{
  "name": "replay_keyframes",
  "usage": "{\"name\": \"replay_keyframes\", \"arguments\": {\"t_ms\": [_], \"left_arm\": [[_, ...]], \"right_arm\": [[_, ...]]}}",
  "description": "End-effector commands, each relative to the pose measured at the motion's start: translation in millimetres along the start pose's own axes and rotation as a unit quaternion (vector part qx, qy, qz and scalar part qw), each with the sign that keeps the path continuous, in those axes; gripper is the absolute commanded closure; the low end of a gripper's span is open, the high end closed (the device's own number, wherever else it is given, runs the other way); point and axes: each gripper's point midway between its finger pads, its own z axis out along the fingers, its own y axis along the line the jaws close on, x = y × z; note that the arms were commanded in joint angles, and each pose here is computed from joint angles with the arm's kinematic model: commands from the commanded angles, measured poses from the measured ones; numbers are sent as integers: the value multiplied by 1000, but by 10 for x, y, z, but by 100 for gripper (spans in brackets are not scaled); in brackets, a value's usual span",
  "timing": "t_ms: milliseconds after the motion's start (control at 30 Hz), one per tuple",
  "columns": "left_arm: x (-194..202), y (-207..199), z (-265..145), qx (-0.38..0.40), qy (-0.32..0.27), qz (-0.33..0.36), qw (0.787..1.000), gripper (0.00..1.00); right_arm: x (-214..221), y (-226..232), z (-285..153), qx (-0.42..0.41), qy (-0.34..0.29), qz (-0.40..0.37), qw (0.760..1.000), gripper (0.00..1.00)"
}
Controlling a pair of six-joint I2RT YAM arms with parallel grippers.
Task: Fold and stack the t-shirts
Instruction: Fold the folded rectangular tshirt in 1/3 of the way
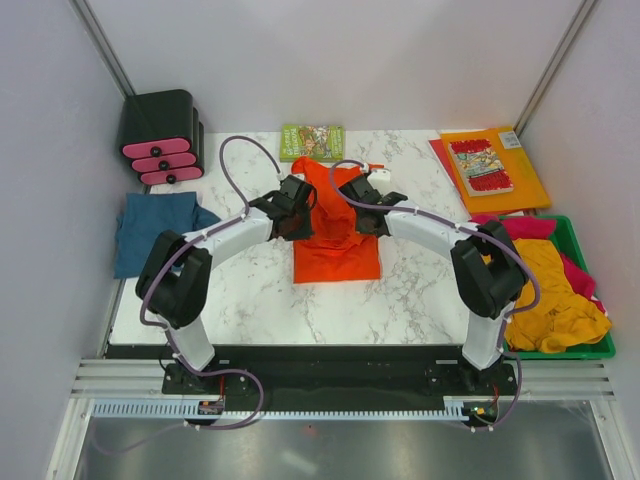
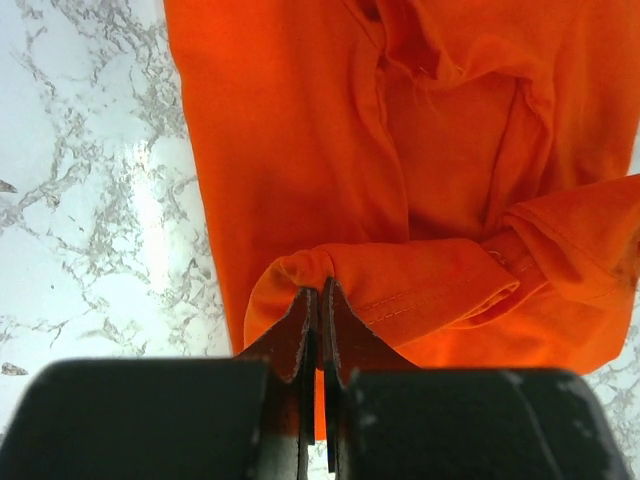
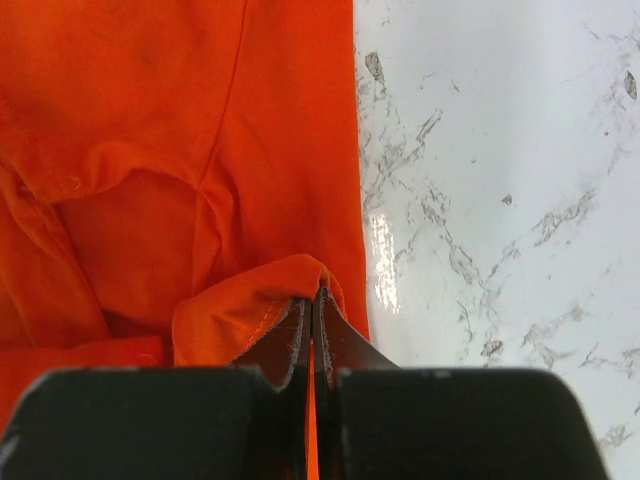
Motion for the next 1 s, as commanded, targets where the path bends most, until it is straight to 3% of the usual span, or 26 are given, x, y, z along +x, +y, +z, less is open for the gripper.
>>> {"name": "replay_keyframes", "arguments": {"t_ms": [0, 667, 700, 800, 833, 967], "left_arm": [[-250, -67, 64, 10, -25, 11, 1000, 98], [-629, 19, 452, -6, -22, 11, 1000, 98], [-605, 28, 455, -9, -17, 10, 1000, 98], [-677, 40, 329, -13, -32, -2, 999, 75], [-710, 51, 265, -15, -41, -5, 999, 60], [-854, 63, 0, -17, -76, -13, 997, 39]], "right_arm": [[-195, 95, 123, -11, -12, 7, 1000, 100], [-244, 119, 493, 0, -3, 1, 1000, 100], [-265, 112, 482, 1, -4, 0, 1000, 96], [-391, 77, 347, -5, -29, 11, 1000, 70], [-517, 70, 218, -13, -46, 19, 999, 66], [-679, 84, -70, -37, -70, 16, 997, 51]]}}
